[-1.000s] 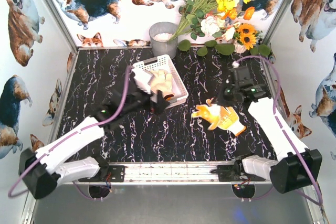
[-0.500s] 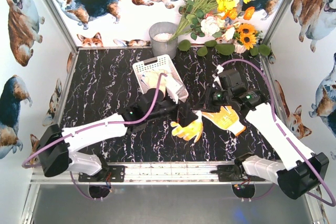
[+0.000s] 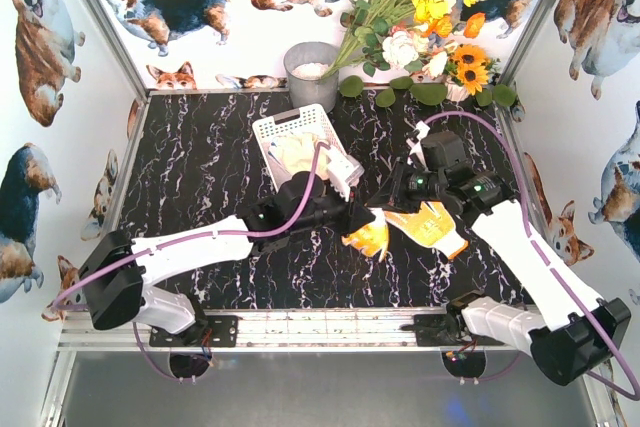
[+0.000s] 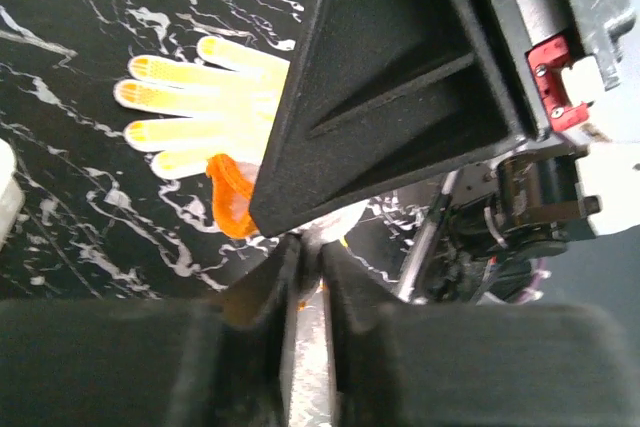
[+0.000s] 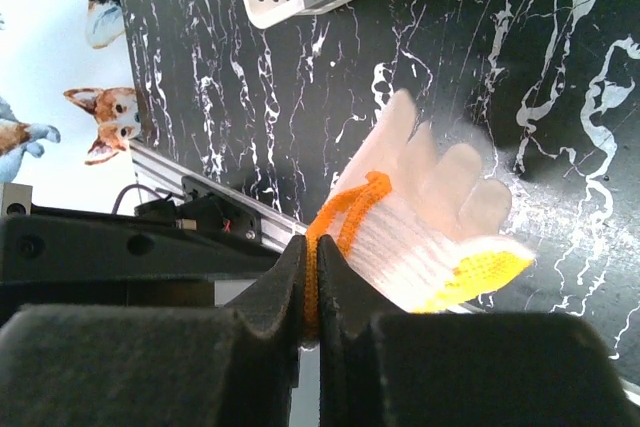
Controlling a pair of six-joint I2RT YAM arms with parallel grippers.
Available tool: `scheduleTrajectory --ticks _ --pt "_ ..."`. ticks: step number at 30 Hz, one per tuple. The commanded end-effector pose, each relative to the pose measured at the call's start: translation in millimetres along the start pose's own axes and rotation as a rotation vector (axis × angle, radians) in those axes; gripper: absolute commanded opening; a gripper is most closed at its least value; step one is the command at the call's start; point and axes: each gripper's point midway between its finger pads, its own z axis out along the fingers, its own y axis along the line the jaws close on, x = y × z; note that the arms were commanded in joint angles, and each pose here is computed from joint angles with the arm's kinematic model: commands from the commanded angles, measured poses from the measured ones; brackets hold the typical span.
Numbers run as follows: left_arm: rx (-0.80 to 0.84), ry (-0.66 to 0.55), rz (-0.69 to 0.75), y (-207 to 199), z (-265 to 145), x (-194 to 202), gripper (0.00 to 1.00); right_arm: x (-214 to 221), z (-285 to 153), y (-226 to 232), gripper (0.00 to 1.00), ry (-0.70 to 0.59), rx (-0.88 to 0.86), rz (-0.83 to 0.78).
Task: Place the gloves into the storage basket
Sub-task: Place the glove at the center of the board.
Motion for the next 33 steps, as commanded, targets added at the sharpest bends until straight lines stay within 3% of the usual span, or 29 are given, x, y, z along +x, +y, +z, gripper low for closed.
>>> scheduleTrajectory --ticks 1,3,8,10,19,23,27,33 --pt "0.056 -0.065 -0.007 -19 3 -23 0.01 -16 -14 25 0.03 -0.087 -0.088 -0.068" --pt "0.046 -0.074 -0.012 -17 -1 -24 0.00 -21 -17 23 0.21 -0.129 -0.077 -0.084" --pt "-0.004 -0.093 -0.022 -9 -18 -28 0.00 -33 -40 26 0.78 -0.234 -0.121 -0.150" --pt "0.006 -0.099 -0.041 -9 -26 -31 0.00 -35 -47 29 0.92 -0.233 -0.171 -0.161" --pt "0.223 -0.088 -0.101 -28 -63 -52 0.00 -3 -63 54 0.95 -0.129 -0.459 -0.384" --pt "0.286 -0.079 -0.088 -38 -77 -59 0.00 12 -70 71 0.97 -0.068 -0.625 -0.400" --pt "0.356 -0.057 -0.069 -52 -86 -60 0.00 14 -69 72 0.98 -0.059 -0.658 -0.402" --pt "0.387 -0.011 -0.064 -58 -91 -55 0.00 21 -71 93 0.88 0.029 -0.779 -0.391"
